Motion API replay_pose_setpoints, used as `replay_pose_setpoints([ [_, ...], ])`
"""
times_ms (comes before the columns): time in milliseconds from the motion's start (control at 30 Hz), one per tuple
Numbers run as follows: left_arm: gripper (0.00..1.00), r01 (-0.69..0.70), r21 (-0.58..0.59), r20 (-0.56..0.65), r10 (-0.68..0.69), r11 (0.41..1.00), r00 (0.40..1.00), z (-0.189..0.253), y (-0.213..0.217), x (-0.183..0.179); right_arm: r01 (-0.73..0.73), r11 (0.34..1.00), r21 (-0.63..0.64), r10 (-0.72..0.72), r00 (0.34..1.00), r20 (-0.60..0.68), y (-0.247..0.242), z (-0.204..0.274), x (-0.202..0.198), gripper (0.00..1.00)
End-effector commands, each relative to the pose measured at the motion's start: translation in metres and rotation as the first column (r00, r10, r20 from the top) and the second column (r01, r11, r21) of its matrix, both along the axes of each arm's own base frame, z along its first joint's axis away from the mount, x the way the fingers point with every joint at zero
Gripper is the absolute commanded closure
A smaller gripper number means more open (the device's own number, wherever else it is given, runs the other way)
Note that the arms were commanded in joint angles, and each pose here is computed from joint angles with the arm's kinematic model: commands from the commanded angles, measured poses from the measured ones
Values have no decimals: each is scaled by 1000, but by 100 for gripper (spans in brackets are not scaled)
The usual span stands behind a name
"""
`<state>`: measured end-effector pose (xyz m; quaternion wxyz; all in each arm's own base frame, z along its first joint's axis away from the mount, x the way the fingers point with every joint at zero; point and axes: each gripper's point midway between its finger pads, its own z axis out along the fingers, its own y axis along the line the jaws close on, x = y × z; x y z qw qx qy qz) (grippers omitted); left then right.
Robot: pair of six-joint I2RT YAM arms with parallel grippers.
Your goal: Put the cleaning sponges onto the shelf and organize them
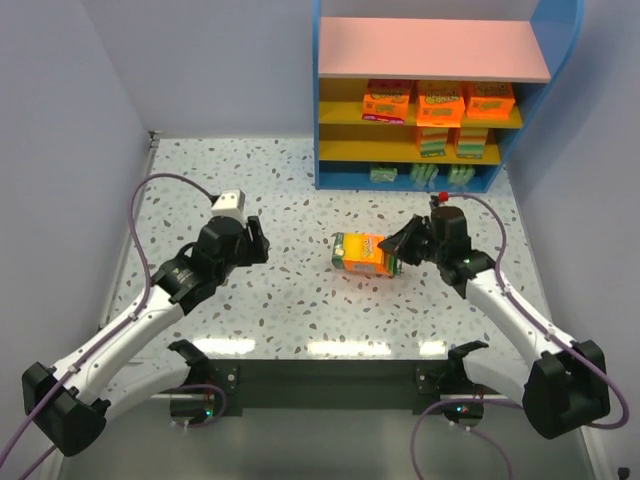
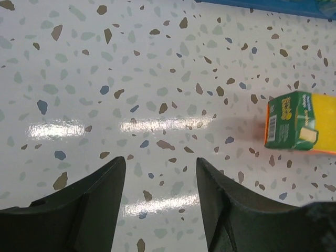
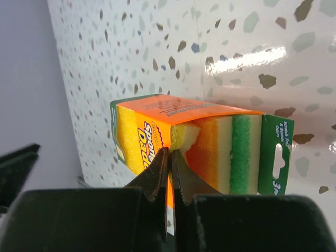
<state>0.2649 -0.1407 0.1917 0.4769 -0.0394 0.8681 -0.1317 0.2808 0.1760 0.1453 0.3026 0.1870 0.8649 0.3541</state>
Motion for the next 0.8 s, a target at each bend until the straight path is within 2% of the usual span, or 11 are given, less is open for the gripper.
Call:
replay_pose_setpoints([
  [0,39,4,-41,-7,-4,999,1000,-6,-4,-1,271,957,106,-276,961,33,-25,22,23,100],
  [33,39,8,-50,-8,-9,999,1000,-6,-6,-1,342,930,135,-344,939,-4,-31,15,23,100],
  [100,40,23,-58,-18,-24,998,1000,-11,-8,-4,398,895,202,-408,913,10,-36,23,27,100],
  [133,40,26,-68,-16,-27,997,1000,-11,-10,-4,448,859,248,-452,891,-43,-38,16,25,100],
  [200,41,33,-78,-16,-35,996,999,-13,-11,-5,521,786,332,-550,835,-8,-52,22,32,100],
  [267,41,39,-84,-21,-41,996,999,-15,-13,-6,594,693,408,-640,768,-30,-65,30,38,100],
  [333,41,50,-90,-16,-52,995,999,-14,-15,-6,609,648,457,-679,734,-15,-71,43,47,100],
  [500,43,55,-92,-16,-57,994,998,-15,-16,-6,598,607,524,-720,693,42,-73,90,74,100],
  [767,43,52,-99,-2,-52,994,999,-8,-13,-9,668,593,450,-761,647,43,-72,99,122,100],
])
